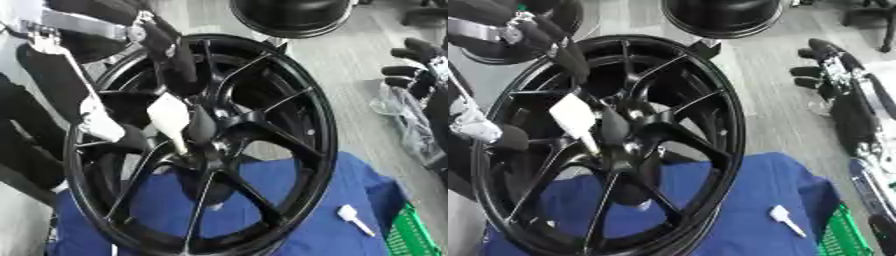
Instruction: Pull the pin out of the wheel hub.
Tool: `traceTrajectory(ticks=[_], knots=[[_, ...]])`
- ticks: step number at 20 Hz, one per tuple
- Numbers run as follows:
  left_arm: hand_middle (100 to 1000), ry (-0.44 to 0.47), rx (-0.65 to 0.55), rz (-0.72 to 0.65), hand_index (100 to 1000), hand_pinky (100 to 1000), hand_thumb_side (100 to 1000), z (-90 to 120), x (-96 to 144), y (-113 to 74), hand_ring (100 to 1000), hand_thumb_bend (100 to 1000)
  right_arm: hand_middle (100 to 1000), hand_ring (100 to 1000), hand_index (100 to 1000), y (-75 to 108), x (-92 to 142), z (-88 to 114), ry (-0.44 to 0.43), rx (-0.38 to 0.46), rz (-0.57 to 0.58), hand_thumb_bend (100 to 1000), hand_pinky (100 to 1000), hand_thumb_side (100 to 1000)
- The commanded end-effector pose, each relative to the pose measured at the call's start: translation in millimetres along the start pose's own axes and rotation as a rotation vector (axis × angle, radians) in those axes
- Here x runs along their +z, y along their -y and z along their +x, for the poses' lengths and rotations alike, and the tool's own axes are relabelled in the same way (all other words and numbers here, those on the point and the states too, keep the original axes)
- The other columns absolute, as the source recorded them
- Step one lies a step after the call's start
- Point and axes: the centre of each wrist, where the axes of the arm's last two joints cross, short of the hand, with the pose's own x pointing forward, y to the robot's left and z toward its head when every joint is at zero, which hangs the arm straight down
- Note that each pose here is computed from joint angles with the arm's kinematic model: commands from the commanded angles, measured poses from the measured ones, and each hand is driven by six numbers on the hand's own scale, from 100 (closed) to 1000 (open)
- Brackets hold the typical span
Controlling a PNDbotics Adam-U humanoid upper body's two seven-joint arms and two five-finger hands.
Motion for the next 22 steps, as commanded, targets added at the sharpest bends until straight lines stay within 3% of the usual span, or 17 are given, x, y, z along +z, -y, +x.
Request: traceTrajectory(ticks=[1, 6, 22], knots=[[820, -0.026, -0.031, 0.0, 857, 816, 217, -5.4, 1.9, -4.9, 846, 519, 822, 763, 888, 2.0, -3.2, 8.0, 0.029, 0.017, 0.012, 100, 801, 805], [816, -0.009, -0.022, -0.038, 849, 818, 100, -15.7, -9.4, 4.0, 853, 513, 822, 762, 888, 1.4, -4.0, 8.3, 0.03, 0.015, 0.015, 100, 801, 806], [803, -0.026, 0.031, -0.086, 856, 818, 153, -33.3, -24.6, 17.3, 852, 500, 822, 762, 888, 0.7, -4.6, 8.1, 0.03, 0.014, 0.016, 100, 801, 805]])
